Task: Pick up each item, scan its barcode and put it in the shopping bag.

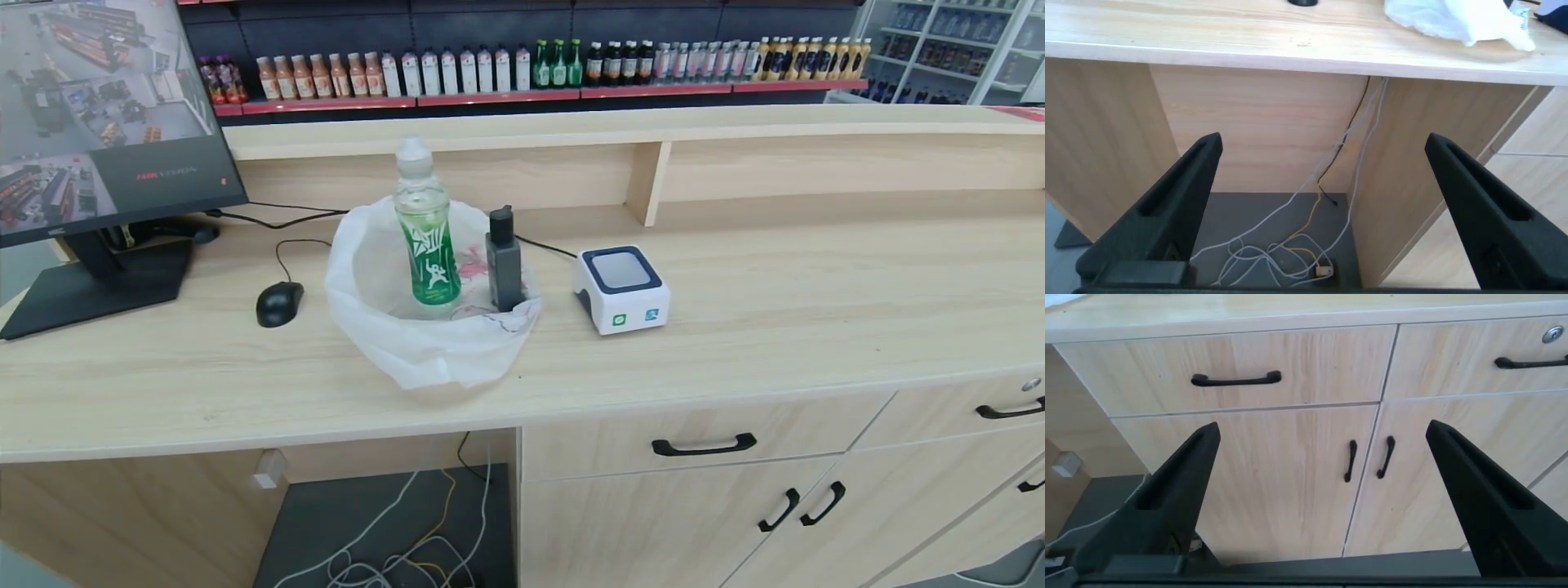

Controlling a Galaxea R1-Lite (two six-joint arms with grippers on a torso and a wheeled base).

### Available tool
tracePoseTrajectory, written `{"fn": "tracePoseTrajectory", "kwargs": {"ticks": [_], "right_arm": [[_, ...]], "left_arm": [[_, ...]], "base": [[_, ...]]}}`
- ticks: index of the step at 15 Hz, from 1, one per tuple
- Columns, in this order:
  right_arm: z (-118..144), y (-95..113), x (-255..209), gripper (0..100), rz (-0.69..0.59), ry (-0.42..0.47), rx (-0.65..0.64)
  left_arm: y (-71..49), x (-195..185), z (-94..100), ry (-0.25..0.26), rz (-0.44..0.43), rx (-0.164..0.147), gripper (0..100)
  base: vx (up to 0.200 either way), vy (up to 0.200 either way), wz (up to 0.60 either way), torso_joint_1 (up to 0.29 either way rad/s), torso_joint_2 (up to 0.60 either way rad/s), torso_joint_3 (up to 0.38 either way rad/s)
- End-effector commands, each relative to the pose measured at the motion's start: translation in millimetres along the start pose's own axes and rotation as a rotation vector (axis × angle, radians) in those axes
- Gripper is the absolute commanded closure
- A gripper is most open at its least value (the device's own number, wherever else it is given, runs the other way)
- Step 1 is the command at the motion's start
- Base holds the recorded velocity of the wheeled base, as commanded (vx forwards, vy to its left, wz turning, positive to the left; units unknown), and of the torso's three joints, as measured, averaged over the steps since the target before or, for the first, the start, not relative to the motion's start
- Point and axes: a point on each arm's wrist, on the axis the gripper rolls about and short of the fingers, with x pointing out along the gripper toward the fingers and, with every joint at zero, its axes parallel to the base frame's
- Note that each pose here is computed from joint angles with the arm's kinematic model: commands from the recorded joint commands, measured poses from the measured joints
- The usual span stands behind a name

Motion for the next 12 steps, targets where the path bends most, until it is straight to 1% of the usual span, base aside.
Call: {"fn": "tracePoseTrajectory", "kwargs": {"ticks": [1, 6, 12], "right_arm": [[0.0, 0.0, 0.1, 0, 0.001, 0.002, 0.0], [0.0, 0.0, 0.1, 0, 0.001, 0.002, 0.001], [0.0, 0.0, 0.1, 0, 0.001, 0.002, -0.002]], "left_arm": [[0.0, 0.0, 0.0, -0.001, 0.001, -0.001, 0], [0.0, 0.0, 0.0, -0.001, 0.001, -0.001, 0], [0.0, 0.0, 0.0, -0.001, 0.001, 0.001, 0]], "base": [[0.0, -0.2, 0.0, 0.002, -0.01, 0.002], [0.0, -0.2, 0.0, 0.0, 0.0, 0.003], [0.0, 0.0, 0.0, 0.0, 0.0, 0.0]]}}
